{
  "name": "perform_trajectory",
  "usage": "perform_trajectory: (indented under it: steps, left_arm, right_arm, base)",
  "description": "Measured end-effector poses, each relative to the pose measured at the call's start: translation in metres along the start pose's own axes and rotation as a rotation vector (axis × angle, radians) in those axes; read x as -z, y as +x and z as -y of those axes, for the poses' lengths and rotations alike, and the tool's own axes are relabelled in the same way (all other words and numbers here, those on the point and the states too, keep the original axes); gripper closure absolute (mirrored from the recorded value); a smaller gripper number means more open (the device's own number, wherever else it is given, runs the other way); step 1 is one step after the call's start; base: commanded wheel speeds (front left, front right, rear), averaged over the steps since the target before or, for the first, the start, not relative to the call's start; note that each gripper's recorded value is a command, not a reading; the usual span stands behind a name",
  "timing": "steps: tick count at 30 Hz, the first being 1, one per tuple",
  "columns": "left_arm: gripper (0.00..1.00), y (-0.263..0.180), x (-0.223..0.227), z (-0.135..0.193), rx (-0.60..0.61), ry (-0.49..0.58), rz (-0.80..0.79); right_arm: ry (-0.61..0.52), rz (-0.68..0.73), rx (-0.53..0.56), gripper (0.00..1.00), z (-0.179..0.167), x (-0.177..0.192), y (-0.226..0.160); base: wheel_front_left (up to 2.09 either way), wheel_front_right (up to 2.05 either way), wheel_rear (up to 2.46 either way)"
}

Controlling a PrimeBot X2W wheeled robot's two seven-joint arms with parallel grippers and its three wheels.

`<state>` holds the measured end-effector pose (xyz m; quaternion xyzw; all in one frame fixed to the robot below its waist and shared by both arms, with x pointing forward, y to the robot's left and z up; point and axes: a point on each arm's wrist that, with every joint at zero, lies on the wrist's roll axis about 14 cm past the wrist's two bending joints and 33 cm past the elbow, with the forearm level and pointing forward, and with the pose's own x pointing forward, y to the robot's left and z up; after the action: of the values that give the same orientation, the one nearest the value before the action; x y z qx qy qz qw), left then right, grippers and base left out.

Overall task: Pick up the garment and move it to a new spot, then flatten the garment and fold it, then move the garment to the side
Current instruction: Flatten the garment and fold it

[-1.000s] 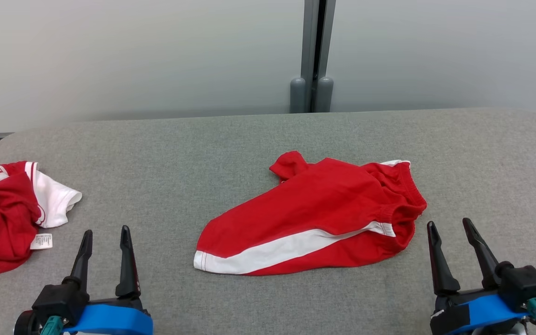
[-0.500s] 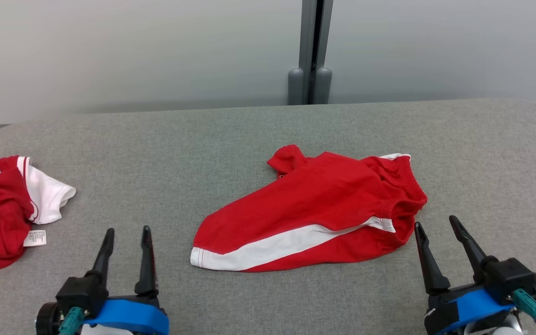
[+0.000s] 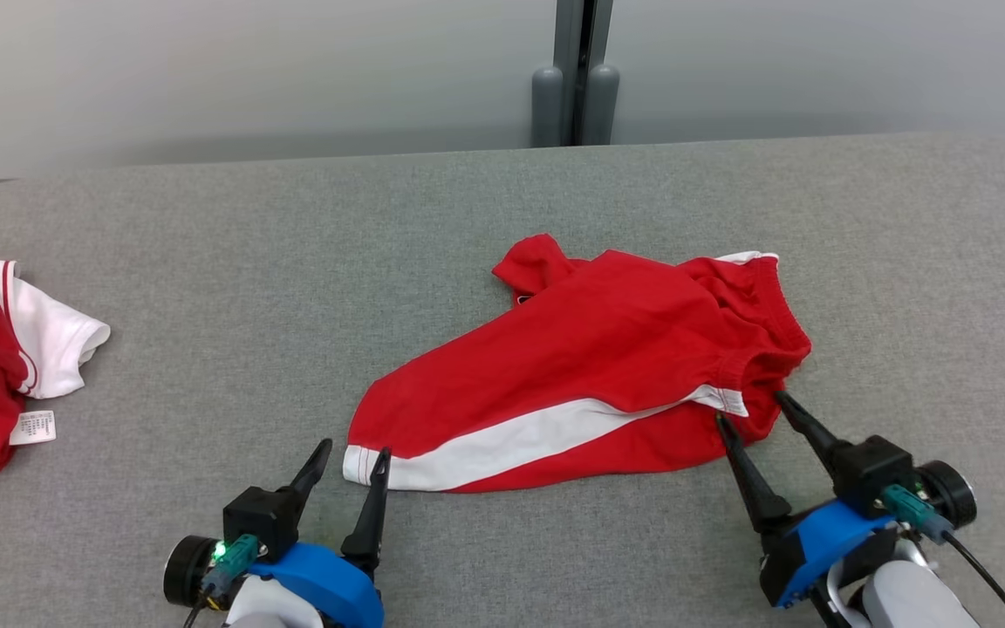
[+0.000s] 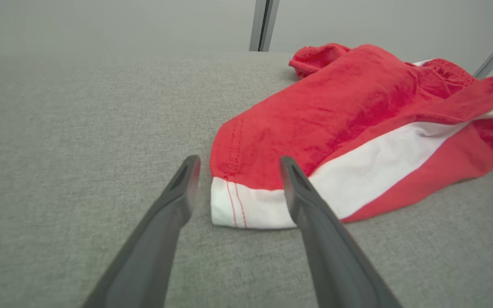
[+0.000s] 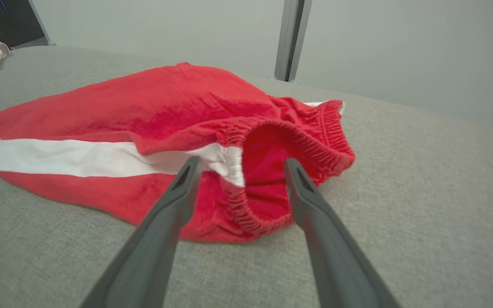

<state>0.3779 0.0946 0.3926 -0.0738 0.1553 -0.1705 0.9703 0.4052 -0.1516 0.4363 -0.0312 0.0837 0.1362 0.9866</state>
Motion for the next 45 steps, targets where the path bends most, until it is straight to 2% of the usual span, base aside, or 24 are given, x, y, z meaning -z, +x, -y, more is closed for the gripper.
perform_trajectory:
  steps: [12,25,26,27,28,29,30,37,42,45]
  left_arm:
    - [0.0,0.009,0.033,-0.001,0.04,0.021,-0.142]
    - [0.0,0.024,0.037,0.009,0.12,0.063,-0.19]
    - [0.08,0.024,0.037,0.011,0.127,0.064,-0.192]
    - [0.51,0.024,0.038,0.013,0.137,0.066,-0.197]
    - [0.84,0.024,0.039,0.016,0.146,0.068,-0.199]
    - [1.0,0.023,0.039,0.018,0.154,0.065,-0.202]
    - [1.0,0.023,0.041,0.02,0.163,0.068,-0.207]
    - [1.0,0.024,0.016,0.035,0.213,0.023,-0.13]
    - [1.0,0.03,-0.027,0.037,0.241,-0.005,-0.004]
    - [1.0,0.043,-0.068,0.035,0.252,0.001,0.1]
  right_arm:
    - [-0.027,-0.082,-0.094,0.0,-0.019,0.02,0.022]
    - [-0.054,-0.11,-0.154,0.0,-0.028,0.024,0.036]
    - [-0.053,-0.113,-0.157,0.0,-0.029,0.025,0.036]
    - [-0.053,-0.118,-0.161,0.25,-0.03,0.026,0.036]
    - [-0.053,-0.122,-0.164,0.73,-0.031,0.028,0.035]
    - [-0.053,-0.125,-0.167,0.95,-0.031,0.028,0.035]
    - [-0.053,-0.125,-0.169,1.0,-0.031,0.028,0.036]
    - [-0.06,-0.071,-0.19,1.0,-0.033,0.009,0.036]
    - [-0.073,0.029,-0.208,1.0,-0.033,-0.023,0.039]
    - [-0.092,0.118,-0.207,1.0,-0.026,-0.055,0.047]
  base:
    - [0.0,0.0,0.0]
    - [0.0,0.0,0.0]
    - [0.0,0.0,0.0]
    - [0.0,0.0,0.0]
    - [0.0,0.0,0.0]
    - [0.0,0.0,0.0]
    - [0.0,0.0,0.0]
    - [0.0,0.0,0.0]
    - [0.0,0.0,0.0]
    - [0.0,0.0,0.0]
